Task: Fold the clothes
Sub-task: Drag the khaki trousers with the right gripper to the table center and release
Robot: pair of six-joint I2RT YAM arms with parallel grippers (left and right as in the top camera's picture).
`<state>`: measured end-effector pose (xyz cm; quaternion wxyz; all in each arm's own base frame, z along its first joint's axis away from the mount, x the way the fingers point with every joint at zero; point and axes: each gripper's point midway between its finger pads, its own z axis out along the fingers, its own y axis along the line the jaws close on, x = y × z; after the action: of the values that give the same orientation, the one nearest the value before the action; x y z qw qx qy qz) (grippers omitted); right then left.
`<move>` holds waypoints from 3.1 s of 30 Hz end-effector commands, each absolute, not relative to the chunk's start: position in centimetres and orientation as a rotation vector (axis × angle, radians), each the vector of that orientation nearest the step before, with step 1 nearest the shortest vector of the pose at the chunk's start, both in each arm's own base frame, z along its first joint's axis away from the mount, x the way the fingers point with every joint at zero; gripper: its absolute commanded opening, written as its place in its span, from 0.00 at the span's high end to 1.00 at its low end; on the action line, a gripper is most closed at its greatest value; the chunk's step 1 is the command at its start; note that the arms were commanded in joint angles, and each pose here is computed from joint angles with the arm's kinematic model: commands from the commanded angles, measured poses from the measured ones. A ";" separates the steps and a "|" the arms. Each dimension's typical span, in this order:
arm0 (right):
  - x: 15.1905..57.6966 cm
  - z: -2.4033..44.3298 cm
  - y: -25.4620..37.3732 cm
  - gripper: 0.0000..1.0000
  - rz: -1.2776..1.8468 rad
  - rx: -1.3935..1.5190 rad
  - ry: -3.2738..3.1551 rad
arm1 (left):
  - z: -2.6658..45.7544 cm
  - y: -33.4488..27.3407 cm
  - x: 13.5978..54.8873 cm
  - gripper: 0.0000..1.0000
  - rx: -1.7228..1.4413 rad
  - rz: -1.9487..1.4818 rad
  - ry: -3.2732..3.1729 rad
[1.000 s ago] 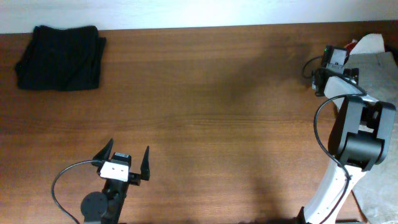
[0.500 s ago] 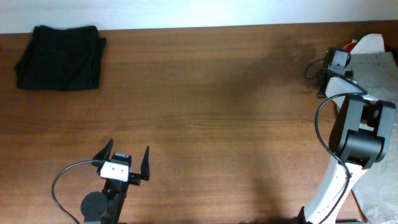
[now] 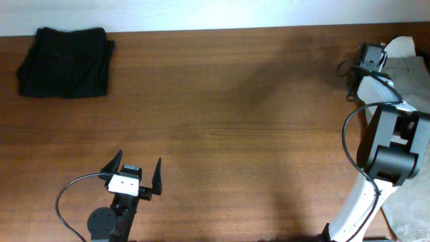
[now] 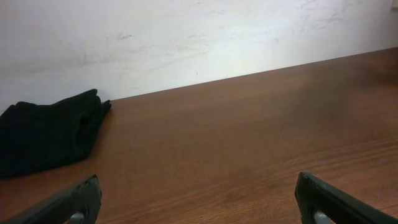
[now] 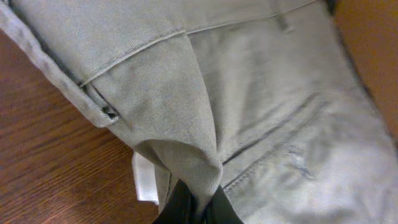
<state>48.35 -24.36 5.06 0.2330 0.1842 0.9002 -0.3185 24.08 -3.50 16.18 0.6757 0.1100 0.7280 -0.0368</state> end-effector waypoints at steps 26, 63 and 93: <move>43.2 16.4 33.8 0.92 0.652 -0.192 2.404 | 16.0 -3.2 24.1 0.01 0.248 -0.062 1.639; 33.7 1.9 44.5 0.96 1.246 -0.385 2.779 | 16.0 -3.2 24.1 0.01 0.247 -0.062 1.639; 34.2 -2.5 44.1 0.96 1.216 -0.297 2.918 | 16.0 -3.2 24.1 0.01 0.247 -0.062 1.639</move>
<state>38.51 42.92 0.37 0.0645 -0.0893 0.9198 0.3767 24.08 -3.50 16.18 0.6757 0.1100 0.7280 -0.0368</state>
